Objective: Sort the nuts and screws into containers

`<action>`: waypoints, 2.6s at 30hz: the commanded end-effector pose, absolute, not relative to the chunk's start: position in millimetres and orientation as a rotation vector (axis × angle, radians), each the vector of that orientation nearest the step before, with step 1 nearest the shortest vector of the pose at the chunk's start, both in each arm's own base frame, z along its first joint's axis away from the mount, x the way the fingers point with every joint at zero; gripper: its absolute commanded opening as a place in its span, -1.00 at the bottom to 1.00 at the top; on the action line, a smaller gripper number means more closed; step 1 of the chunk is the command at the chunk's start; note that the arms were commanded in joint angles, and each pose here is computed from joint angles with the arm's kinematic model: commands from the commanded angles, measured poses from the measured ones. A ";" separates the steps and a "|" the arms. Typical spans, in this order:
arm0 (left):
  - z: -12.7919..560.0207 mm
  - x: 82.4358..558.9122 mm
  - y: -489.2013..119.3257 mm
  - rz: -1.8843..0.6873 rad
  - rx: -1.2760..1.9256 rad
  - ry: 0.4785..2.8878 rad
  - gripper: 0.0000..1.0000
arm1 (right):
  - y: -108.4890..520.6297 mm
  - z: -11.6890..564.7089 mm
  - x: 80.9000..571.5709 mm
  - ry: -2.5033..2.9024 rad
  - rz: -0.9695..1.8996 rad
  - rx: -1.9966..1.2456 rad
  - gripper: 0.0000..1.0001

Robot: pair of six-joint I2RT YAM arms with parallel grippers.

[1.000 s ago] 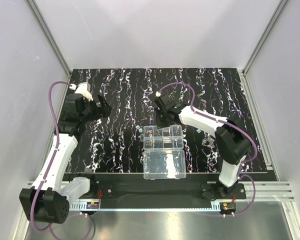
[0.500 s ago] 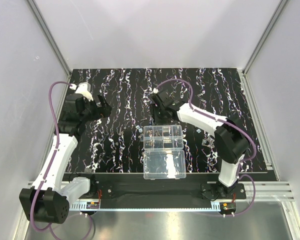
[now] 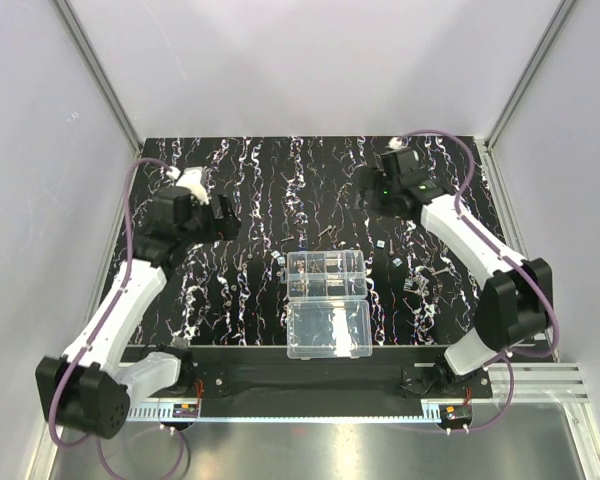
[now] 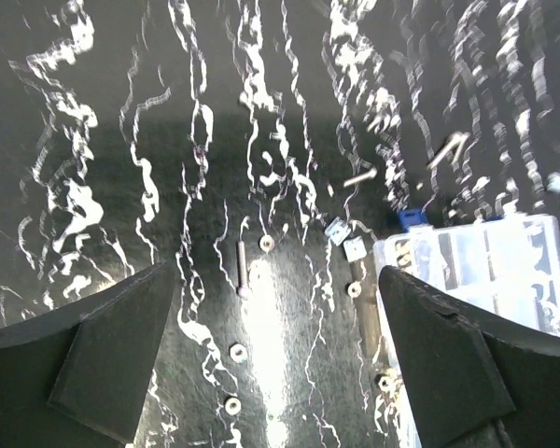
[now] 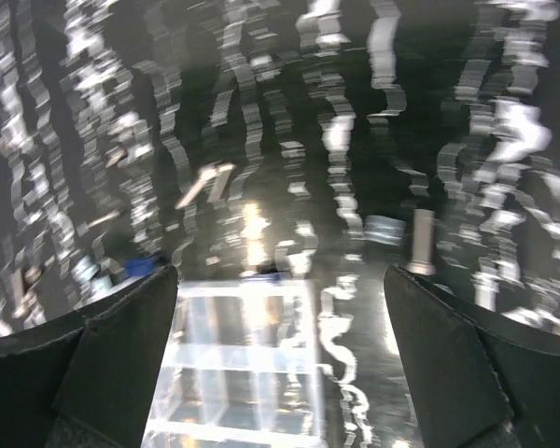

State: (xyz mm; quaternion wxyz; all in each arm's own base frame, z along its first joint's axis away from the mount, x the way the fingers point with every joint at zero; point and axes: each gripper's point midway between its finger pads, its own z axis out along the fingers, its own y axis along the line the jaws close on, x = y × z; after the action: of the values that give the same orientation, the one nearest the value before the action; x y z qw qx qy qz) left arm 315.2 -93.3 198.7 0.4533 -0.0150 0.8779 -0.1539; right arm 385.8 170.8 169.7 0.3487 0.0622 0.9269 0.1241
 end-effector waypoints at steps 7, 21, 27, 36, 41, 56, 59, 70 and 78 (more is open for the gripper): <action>139.1 339.9 -81.4 -0.122 -0.211 2.373 0.66 | 116.3 187.7 378.6 2.320 0.216 0.271 0.99; 54.0 347.3 -102.5 0.004 -0.233 2.528 0.25 | 80.1 184.1 377.5 2.316 0.081 0.325 0.99; 36.2 347.3 -109.4 0.018 -0.206 2.555 0.17 | 75.6 185.3 373.9 2.315 0.077 0.339 0.99; 17.8 329.3 -98.1 0.098 -0.247 2.601 0.03 | 71.4 184.7 371.8 2.316 0.061 0.350 0.99; 7.8 319.9 -96.7 0.102 -0.262 2.626 -0.21 | 71.0 183.7 371.7 2.321 0.059 0.350 0.99; 100.9 342.2 -117.0 0.019 -0.189 2.388 -0.93 | 68.1 183.5 372.2 2.316 0.108 0.430 0.99; 132.6 340.5 -145.6 -0.073 -0.127 2.318 -0.93 | 63.3 177.3 372.7 2.329 0.113 0.476 0.99; 141.7 288.7 -277.7 -0.431 0.113 2.273 -0.92 | 73.9 155.0 365.8 2.390 0.190 0.467 0.99; 120.7 264.1 -331.0 -0.489 0.219 2.300 -0.93 | 72.2 154.8 362.1 2.385 0.183 0.443 0.99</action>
State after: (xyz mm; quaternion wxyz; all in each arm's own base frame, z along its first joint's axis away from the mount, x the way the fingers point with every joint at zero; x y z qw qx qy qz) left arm 255.4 -301.8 95.4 0.3499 0.1065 0.9198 -0.1425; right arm 356.8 70.5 139.8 0.3236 0.1747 0.9282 0.0574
